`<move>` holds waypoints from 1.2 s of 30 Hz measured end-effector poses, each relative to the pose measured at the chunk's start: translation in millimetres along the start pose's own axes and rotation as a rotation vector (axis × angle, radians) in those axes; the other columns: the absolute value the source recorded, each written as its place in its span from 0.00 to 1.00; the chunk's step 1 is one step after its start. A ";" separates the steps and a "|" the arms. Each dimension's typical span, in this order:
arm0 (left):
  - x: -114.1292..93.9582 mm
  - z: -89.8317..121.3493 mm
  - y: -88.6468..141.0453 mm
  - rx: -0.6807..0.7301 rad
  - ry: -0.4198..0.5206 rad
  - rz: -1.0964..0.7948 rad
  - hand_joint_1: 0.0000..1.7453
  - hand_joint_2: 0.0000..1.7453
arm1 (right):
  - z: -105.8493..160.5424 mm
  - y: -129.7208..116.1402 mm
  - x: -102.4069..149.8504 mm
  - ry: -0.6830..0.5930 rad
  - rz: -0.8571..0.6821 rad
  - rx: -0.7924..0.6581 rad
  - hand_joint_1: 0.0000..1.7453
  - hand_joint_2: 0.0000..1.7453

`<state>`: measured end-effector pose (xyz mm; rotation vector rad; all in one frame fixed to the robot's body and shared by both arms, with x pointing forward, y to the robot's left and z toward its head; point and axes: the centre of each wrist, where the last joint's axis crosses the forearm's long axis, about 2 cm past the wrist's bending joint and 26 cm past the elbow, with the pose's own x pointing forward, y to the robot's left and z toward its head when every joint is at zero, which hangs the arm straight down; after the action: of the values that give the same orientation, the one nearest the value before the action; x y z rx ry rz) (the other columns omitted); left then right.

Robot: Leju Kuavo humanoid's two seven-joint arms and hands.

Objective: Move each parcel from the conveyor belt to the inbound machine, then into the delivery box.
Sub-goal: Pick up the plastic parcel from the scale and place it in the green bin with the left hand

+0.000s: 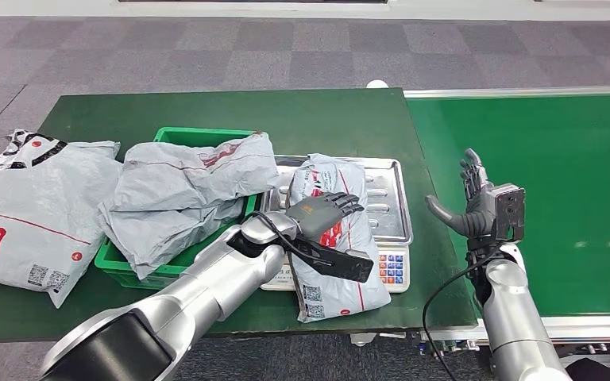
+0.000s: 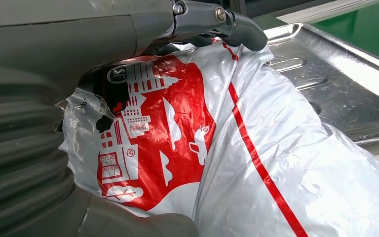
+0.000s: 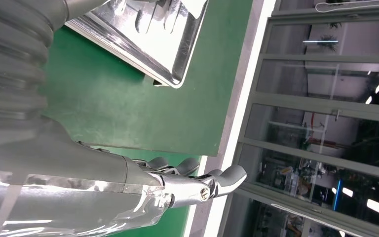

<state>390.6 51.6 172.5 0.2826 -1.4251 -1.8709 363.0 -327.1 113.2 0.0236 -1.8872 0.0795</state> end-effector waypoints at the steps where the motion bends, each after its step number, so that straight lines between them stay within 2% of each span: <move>1: 0.0 0.0 -0.1 0.000 0.000 0.000 0.50 1.00 | 0.0 0.0 0.0 0.000 0.000 0.000 0.00 1.00; 3: 0.2 -0.1 -0.1 -0.012 -0.014 -0.027 1.00 1.00 | -0.1 0.2 0.0 -0.003 -0.005 0.010 0.00 1.00; 8: 9.1 -3.3 2.7 -0.110 -0.087 -0.288 1.00 1.00 | -6.8 -2.5 4.8 -0.026 -0.032 0.058 0.00 1.00; 12: 16.0 -5.4 4.9 -0.125 -0.097 -0.366 1.00 1.00 | -11.3 -6.3 8.1 -0.037 -0.029 0.060 0.00 1.00; 36: 20.4 -6.6 6.2 -0.125 -0.114 -0.427 1.00 1.00 | -11.9 -10.4 8.9 -0.038 -0.031 0.058 0.00 1.00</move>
<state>383.0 32.4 181.0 0.4522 -1.3931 -2.3440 372.1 -336.4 125.8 0.0946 -1.9217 0.1139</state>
